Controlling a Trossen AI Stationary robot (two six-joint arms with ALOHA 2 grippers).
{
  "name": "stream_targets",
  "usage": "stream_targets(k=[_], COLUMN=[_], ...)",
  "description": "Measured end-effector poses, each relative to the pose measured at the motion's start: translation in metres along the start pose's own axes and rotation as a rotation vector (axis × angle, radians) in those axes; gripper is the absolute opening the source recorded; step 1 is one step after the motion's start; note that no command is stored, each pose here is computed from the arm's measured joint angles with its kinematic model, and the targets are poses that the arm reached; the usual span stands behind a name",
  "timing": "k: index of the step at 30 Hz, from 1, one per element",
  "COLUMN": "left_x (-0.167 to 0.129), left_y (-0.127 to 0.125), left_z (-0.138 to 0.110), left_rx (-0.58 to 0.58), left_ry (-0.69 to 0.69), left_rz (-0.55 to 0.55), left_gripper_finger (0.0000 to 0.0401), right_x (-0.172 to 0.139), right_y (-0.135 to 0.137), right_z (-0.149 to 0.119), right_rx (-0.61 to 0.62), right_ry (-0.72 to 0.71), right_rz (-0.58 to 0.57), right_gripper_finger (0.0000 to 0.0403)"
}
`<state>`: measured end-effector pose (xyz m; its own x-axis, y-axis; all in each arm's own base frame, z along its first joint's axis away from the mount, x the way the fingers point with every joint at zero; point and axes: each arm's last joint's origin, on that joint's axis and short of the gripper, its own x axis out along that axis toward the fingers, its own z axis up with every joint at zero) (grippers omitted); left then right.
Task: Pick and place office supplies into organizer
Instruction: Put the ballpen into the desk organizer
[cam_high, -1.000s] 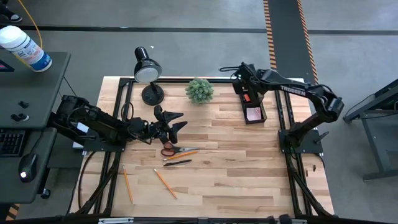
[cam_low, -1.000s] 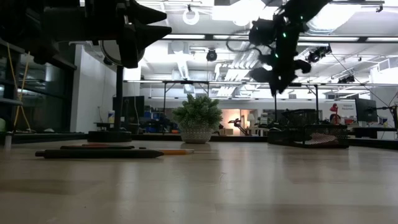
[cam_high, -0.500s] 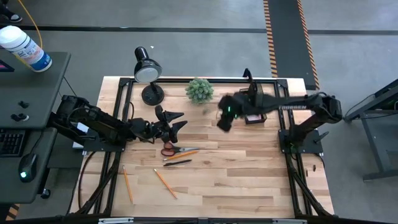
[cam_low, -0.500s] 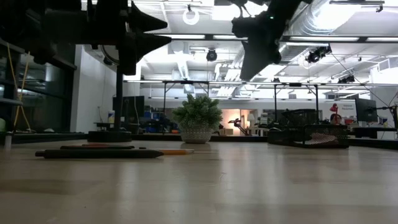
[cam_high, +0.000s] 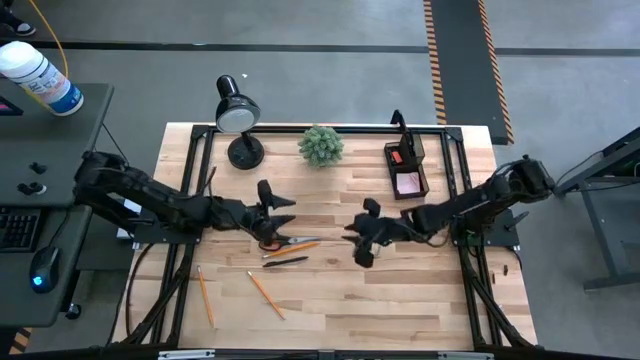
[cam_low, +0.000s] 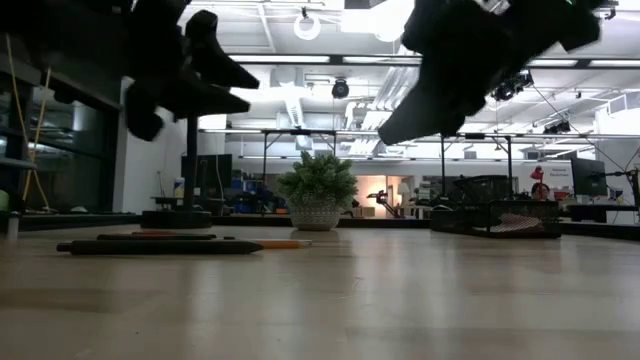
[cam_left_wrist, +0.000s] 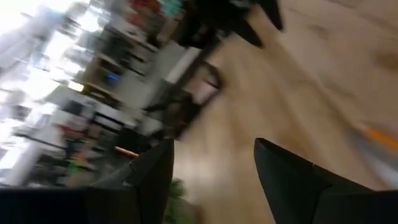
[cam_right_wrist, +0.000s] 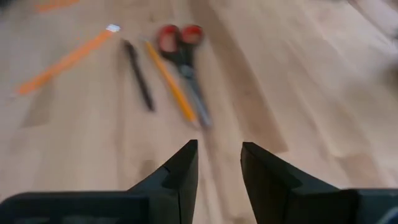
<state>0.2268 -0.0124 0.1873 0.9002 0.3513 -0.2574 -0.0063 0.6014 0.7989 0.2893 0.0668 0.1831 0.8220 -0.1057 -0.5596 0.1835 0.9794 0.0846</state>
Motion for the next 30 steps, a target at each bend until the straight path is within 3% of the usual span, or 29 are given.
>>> stream_targets(k=[6,14,21,30], left_x=[-0.012,-0.033,-0.048,-0.054], left_y=[0.006,-0.001,-0.015,-0.021], left_z=[0.033,0.054,0.048,0.038], left_rx=[-0.084,-0.262,-0.273,-0.250], left_ry=[0.216,0.300,0.446,0.565], left_rz=[-0.258,-0.515,-0.545,-0.525], left_gripper_finger=[0.0188,0.0147,0.0129,0.0128], right_x=[-0.002,0.002,0.033,0.093], right_y=[-0.004,-0.007,0.002,0.031], right_z=[-0.031,-0.045,-0.058,-0.049], right_rx=[-0.013,-0.007,-0.050,-0.210], right_ry=[-0.096,-0.134,-0.129,-0.124], right_rz=[0.050,0.106,0.192,0.310], right_gripper_finger=[0.0113,0.0113,0.0113,0.0113])
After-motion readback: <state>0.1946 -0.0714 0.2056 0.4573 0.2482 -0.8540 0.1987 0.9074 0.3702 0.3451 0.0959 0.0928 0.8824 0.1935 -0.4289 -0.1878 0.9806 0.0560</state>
